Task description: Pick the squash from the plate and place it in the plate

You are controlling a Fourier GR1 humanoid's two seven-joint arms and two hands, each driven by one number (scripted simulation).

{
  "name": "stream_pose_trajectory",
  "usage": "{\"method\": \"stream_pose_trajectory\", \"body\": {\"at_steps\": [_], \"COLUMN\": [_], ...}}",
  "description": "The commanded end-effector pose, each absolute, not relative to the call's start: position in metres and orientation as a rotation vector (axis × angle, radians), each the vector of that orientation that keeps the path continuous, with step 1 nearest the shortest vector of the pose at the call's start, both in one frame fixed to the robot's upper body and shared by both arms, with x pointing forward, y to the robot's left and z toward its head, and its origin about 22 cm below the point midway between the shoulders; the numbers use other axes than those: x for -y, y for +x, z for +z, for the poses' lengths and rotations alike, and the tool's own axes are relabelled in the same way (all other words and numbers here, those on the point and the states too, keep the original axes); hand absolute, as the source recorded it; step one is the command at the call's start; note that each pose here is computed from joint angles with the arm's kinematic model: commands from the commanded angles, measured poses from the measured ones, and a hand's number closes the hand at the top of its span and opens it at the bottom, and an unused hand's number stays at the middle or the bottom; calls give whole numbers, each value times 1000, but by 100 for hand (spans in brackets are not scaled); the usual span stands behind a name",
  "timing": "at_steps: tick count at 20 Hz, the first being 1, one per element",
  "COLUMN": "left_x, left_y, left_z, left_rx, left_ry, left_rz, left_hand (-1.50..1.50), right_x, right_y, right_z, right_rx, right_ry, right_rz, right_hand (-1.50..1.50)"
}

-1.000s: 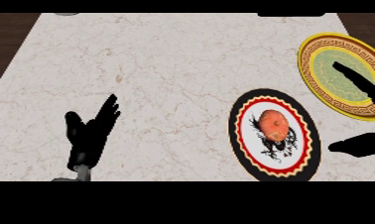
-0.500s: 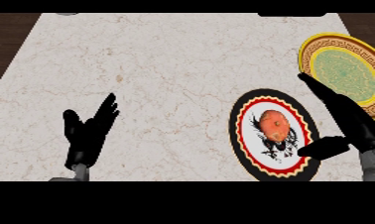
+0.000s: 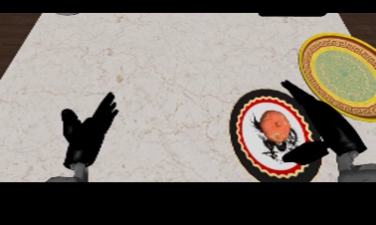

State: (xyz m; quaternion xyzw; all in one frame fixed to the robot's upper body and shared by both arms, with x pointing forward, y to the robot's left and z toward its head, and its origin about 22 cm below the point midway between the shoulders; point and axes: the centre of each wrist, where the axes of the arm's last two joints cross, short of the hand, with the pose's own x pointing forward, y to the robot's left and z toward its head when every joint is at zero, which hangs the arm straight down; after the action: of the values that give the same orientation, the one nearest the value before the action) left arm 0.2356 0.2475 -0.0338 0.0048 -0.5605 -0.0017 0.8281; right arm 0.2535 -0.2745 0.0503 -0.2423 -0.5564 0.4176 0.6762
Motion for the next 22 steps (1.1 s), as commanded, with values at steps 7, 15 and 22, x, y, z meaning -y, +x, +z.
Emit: {"method": "stream_pose_trajectory", "body": {"at_steps": [7, 15, 22], "left_x": [-231, -251, -229], "left_y": [233, 232, 231], "left_z": [-41, -13, -37], "left_rx": [1186, 1197, 1203], "left_ry": [0, 16, 1], "left_rz": [-8, -13, -16], "left_hand": [0, 0, 0], "right_x": [277, 238, 273], "right_y": [278, 283, 287], "right_z": [52, 1, -6], "right_rx": [1166, 1124, 1069], "right_ry": [-669, -641, -598], "right_rz": [997, 1011, 1170], "right_hand": [-150, -150, 150]}}
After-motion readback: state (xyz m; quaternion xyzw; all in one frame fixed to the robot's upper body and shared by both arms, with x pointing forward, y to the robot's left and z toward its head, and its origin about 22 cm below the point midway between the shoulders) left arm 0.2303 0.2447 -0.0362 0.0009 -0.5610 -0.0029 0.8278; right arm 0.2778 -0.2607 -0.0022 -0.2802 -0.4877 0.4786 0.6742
